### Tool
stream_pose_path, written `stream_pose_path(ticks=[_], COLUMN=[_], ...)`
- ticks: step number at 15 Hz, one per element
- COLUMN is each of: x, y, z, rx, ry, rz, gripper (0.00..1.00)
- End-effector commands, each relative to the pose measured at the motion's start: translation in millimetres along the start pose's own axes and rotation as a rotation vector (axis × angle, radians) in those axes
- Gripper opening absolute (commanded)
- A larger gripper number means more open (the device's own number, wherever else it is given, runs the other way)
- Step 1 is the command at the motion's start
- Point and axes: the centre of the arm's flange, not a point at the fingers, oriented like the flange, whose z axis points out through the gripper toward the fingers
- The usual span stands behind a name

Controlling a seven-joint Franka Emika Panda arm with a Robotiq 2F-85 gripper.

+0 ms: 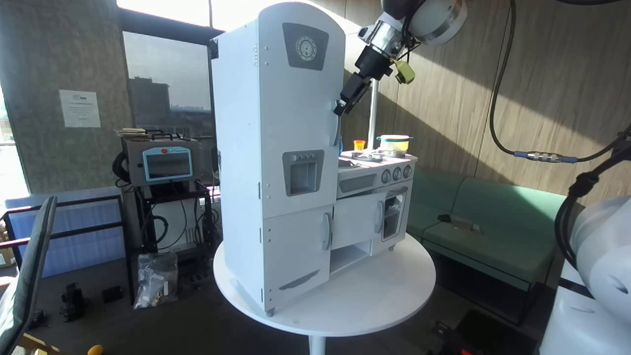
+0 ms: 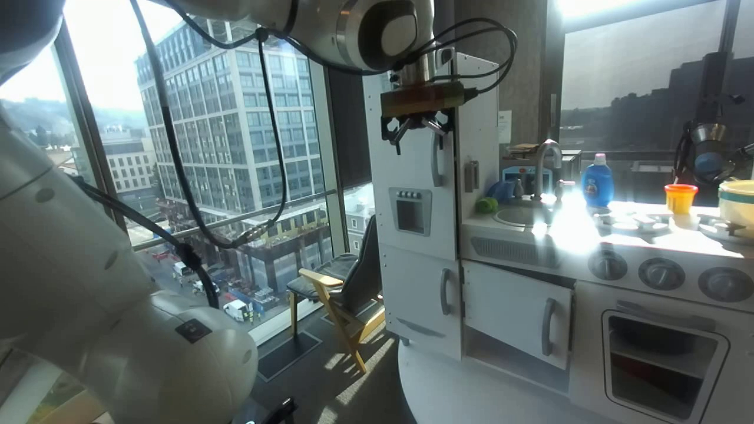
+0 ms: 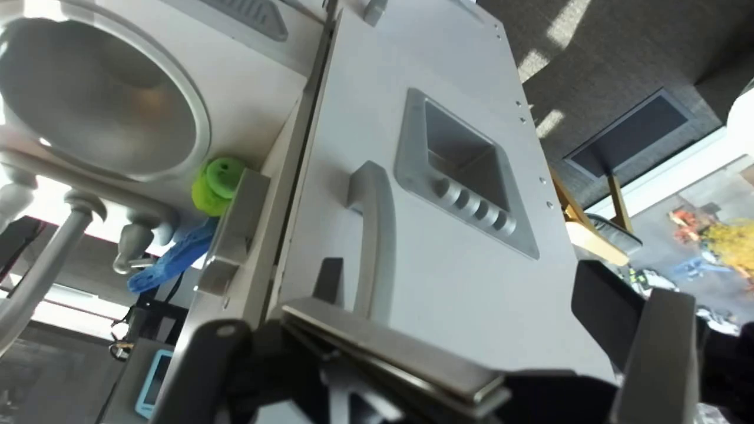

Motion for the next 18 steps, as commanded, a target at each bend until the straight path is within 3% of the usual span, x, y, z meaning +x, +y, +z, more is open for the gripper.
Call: stream_pose_path(ticks=[1, 4, 8, 14, 16, 17, 18], x=[6.1, 4.9, -9.1, -33.6, -44.1, -48.3, -50.0], y=[9.6, 11.8, 3.1, 0.0, -3.8, -8.3, -12.5], z=[9.3, 18.3, 15.4, -4.4, -13.9, -18.7, -24.1], rx=[-0.003, -0.011, 0.060, 0.291, 0.382, 0.414, 0.376], ry=[0.180, 0.243, 0.227, 0.194, 0.134, 0.065, -0.014], rz=[-0.032, -0.053, -0.080, -0.130, -0.139, -0.130, -0.081], gripper=[1.00, 1.00, 1.00, 1.00, 1.00, 1.00, 1.00])
